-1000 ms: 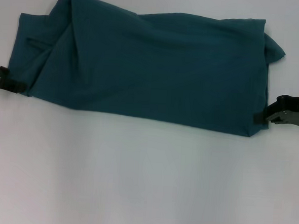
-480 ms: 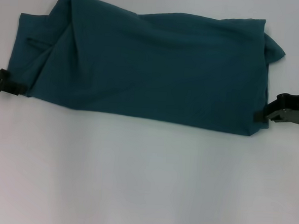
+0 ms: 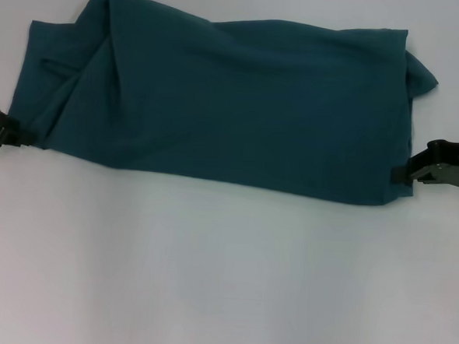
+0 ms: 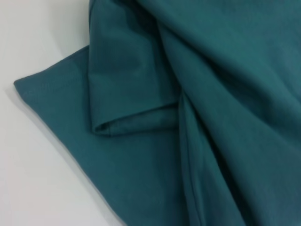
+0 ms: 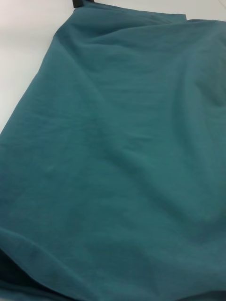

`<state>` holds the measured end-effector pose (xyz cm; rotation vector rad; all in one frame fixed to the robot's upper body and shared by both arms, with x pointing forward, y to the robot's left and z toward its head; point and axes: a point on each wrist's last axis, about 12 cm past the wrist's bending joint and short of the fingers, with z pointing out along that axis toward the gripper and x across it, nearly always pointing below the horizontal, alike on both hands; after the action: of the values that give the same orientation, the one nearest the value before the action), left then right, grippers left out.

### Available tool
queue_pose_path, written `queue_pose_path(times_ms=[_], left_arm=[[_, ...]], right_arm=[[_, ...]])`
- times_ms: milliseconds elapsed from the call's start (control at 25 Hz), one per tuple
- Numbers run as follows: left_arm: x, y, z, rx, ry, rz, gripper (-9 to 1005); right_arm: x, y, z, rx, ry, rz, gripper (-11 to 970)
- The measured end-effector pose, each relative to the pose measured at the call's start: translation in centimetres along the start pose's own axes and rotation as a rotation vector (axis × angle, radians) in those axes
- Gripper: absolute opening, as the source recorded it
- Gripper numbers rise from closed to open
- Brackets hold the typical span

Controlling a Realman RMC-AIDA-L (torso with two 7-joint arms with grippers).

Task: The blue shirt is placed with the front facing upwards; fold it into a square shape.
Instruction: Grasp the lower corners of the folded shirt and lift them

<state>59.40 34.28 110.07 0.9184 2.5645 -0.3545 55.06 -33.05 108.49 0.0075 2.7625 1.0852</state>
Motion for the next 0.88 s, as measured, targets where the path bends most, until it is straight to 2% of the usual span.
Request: queue_pose_path(times_ms=[360, 440, 880], left_arm=[[-0.14, -0.01, -0.1, 0.0, -0.002, 0.004, 245], [-0.17, 0.0, -0.11, -0.001, -0.002, 0.005, 55], [0.71, 0.76, -0.87, -0.019, -0.041, -0.05, 16]], right_arm=[[0.09, -0.11, -0.05, 0.001, 0.0, 0.002, 8], [0.09, -0.12, -0.08, 0.002, -0.001, 0.001, 8], [0.05, -0.46, -0.73, 0.018, 0.005, 0.004, 8]])
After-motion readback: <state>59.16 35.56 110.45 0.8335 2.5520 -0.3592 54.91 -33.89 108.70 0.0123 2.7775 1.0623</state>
